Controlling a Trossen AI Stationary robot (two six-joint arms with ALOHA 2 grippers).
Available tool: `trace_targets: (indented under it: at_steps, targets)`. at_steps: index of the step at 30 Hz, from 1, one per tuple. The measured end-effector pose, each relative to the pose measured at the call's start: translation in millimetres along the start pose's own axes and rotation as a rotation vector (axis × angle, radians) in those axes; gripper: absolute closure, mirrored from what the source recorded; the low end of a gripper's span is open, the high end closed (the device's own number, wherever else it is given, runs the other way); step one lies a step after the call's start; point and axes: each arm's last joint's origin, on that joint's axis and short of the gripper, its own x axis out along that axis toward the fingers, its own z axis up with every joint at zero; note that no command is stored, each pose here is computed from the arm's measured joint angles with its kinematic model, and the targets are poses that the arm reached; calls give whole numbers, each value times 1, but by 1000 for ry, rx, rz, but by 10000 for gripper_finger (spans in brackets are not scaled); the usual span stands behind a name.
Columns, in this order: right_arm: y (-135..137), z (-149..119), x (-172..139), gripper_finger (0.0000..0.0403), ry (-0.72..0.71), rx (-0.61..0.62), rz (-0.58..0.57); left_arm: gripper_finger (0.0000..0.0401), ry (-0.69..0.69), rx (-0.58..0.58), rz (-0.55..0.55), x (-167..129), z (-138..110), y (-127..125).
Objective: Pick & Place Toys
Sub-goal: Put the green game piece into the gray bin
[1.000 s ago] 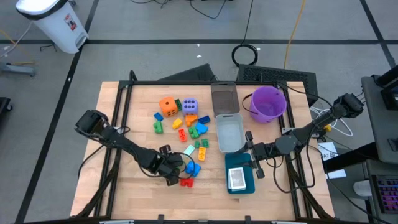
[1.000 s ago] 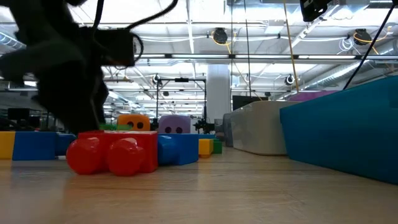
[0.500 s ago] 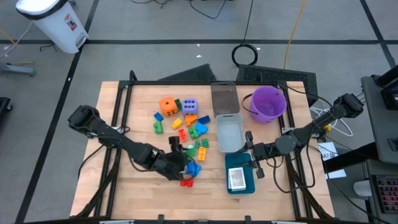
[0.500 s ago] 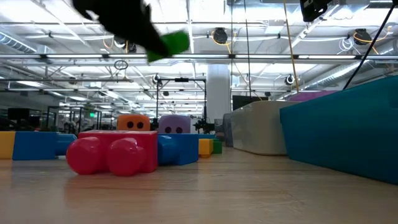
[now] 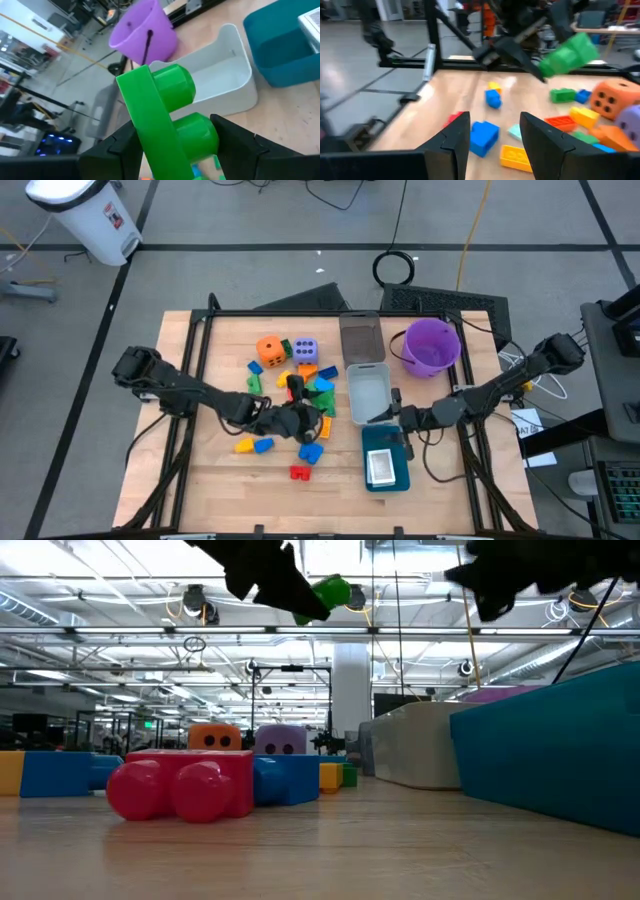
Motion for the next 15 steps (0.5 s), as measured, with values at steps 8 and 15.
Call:
trace_targets:
  at_steps: [8, 15]
  targets:
    - [-37, -11, 12, 240, -70, -54, -168, 193, -34, -40, -129, 11, -2, 5]
    - [-56, -12, 22, 141, -54, -126, -254, 193, -100, -60, -262, 14, 0, 7]
